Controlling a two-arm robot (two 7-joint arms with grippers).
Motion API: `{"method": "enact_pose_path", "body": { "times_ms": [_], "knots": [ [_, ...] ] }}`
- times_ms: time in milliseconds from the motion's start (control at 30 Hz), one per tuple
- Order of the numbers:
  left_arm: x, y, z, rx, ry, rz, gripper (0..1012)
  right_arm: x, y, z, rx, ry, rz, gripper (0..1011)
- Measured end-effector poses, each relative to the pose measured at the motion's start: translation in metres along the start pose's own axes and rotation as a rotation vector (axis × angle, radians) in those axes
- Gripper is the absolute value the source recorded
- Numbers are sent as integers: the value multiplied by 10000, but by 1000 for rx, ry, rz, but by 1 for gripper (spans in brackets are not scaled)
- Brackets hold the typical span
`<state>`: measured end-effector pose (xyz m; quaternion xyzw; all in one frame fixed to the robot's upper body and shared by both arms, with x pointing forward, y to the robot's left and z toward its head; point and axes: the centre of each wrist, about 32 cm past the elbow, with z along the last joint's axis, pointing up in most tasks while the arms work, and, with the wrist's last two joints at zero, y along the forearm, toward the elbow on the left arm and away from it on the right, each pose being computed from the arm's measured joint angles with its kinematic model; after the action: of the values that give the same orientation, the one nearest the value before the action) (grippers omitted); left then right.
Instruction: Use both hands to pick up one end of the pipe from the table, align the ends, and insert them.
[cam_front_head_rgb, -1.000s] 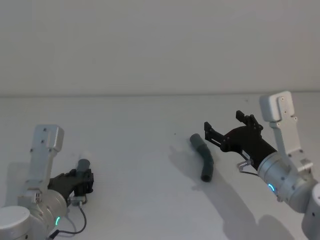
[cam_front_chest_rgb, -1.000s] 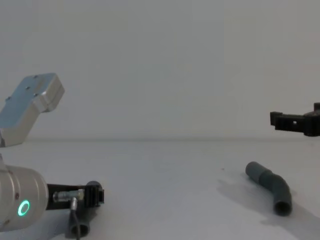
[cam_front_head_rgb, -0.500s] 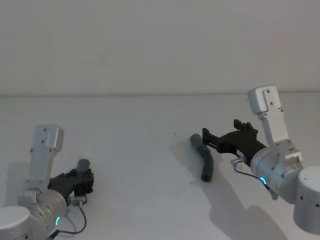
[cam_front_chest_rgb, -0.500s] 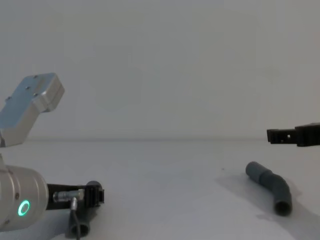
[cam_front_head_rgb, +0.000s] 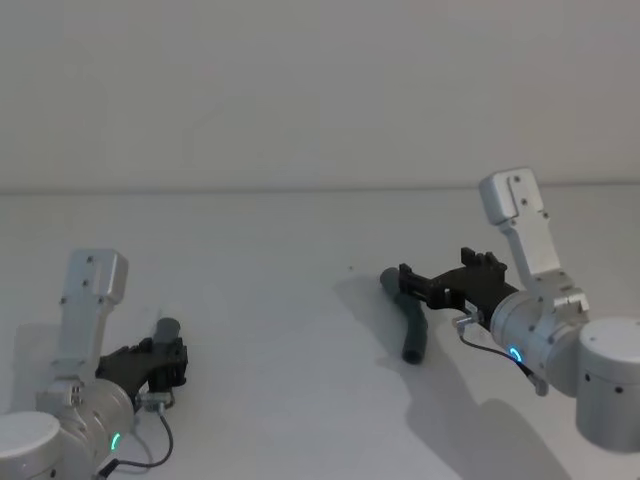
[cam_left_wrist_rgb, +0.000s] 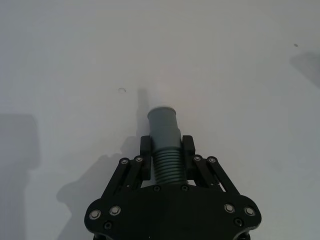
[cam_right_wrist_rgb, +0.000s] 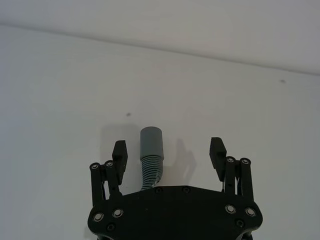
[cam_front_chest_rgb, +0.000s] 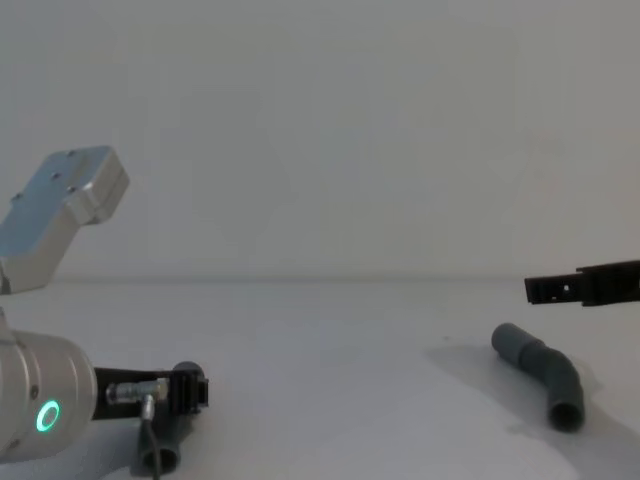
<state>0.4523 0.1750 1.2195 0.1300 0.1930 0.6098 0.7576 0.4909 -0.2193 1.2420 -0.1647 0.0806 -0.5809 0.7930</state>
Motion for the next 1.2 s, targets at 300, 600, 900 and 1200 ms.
{"method": "enact_pose_path", "body": {
  "times_ms": [300,600,900,1200],
  "knots": [
    [0,0,0,0,0,0,329,-5,31,38,-35,-16,19,1002],
    [0,0,0,0,0,0,329,5,83,53,-77,-24,25,1002],
    [0,0,0,0,0,0,329,15,126,55,-115,-31,27,1002],
    [0,0,0,0,0,0,329,32,136,73,-148,-42,31,1002]
  ]
}}
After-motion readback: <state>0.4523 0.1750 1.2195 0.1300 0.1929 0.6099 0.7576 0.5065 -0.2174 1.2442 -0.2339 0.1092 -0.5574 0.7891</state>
